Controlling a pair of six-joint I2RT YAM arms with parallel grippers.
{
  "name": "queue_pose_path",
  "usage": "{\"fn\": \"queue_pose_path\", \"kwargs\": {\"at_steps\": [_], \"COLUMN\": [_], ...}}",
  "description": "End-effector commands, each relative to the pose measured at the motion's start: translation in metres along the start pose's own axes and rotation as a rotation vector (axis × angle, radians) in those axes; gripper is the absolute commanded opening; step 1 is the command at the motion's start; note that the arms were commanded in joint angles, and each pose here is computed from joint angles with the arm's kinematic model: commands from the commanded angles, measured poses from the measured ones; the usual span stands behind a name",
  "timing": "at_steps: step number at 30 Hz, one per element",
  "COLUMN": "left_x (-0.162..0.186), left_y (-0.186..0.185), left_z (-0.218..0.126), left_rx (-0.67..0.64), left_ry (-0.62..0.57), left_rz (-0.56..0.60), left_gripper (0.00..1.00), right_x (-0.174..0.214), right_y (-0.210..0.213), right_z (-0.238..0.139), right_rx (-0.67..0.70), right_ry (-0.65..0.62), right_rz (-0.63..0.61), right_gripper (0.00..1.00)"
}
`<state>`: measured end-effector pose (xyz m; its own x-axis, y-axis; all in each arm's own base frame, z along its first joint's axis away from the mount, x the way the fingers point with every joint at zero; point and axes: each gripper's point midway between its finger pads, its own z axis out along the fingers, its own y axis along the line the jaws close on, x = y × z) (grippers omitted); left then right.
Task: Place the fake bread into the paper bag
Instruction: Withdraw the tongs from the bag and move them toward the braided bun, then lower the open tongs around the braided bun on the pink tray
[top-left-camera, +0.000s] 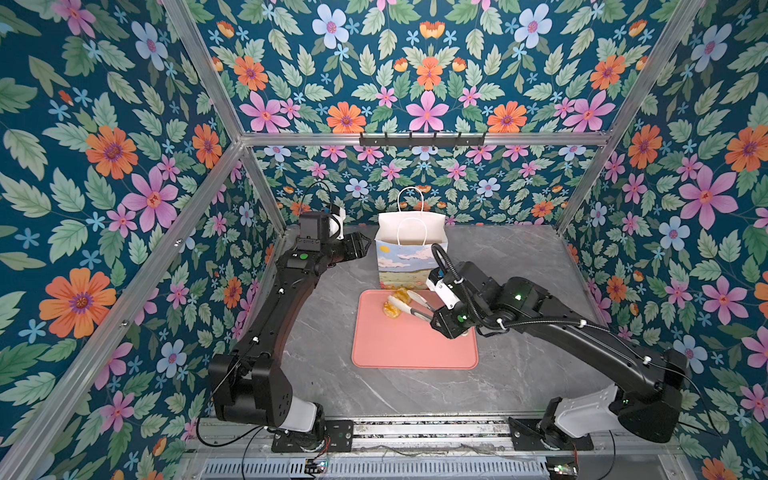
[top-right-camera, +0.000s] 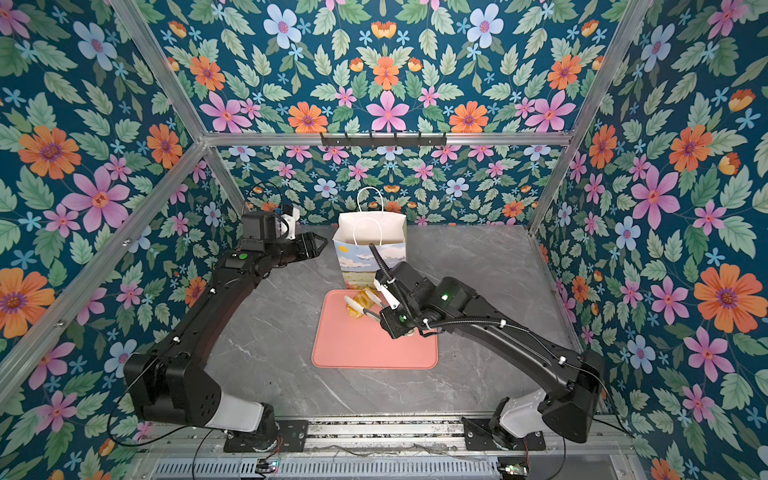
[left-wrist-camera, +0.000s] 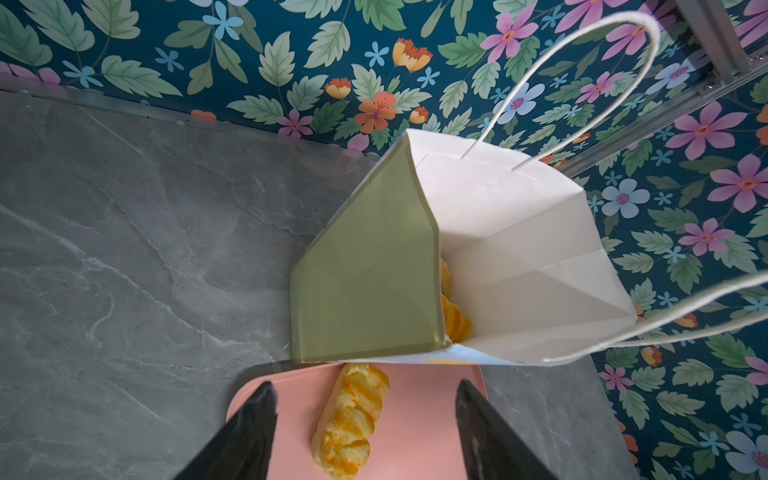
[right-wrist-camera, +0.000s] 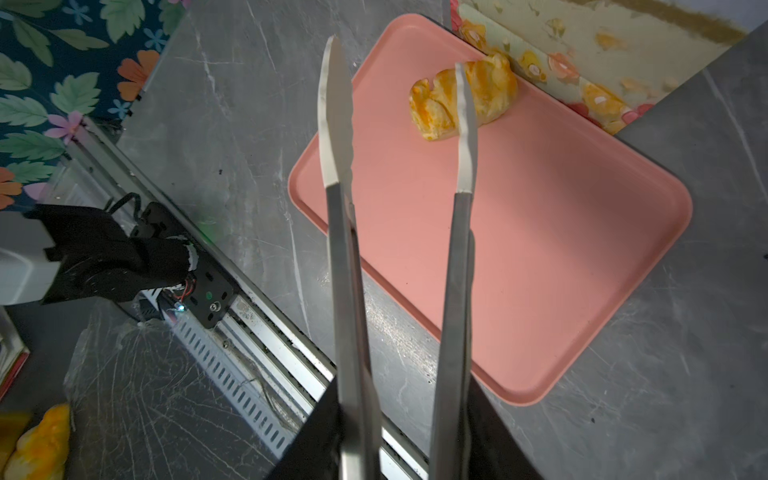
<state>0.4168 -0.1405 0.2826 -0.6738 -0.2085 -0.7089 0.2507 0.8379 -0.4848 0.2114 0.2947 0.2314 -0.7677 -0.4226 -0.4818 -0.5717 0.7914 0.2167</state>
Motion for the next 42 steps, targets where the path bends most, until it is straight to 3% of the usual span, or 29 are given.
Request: {"fn": "queue_pose_path", "kwargs": {"at_steps": [1, 22, 31, 37, 42], "left_x": [-0.005, 0.001, 0.002, 0.003, 0.004], "left_y": [-0.003, 0.003, 0.009, 0.01, 0.012], "left_z": [0.0, 0.003, 0.002, 0.0, 0.0], "left_rx": [0.016, 0.045, 0.044, 0.048, 0.048], "left_ry": [-0.023, -0.018, -0.018, -0.02, -0.018], "left_rz": [0.021, 0.02, 0.017, 0.016, 0.014], "left_gripper": [0.69, 0.69, 0.69, 0.7, 0.7], "right_x": [-0.01, -0.011, -0.012, -0.007, -0.009], "right_y": [-0.008, -0.007, 0.0, -0.016, -0.015], "right_z": [0.015, 0.095, 0.105, 0.106, 0.109], "right_rx": [0.085, 0.235, 0.237, 0.346, 0.341], "right_ry": [-0.022, 0.138, 0.162, 0.197, 0.186], "right_rz": [0.095, 0.135, 0.134, 0.113, 0.114], "right_gripper": [0.44, 0.49, 0.51, 0.53, 0.54]}}
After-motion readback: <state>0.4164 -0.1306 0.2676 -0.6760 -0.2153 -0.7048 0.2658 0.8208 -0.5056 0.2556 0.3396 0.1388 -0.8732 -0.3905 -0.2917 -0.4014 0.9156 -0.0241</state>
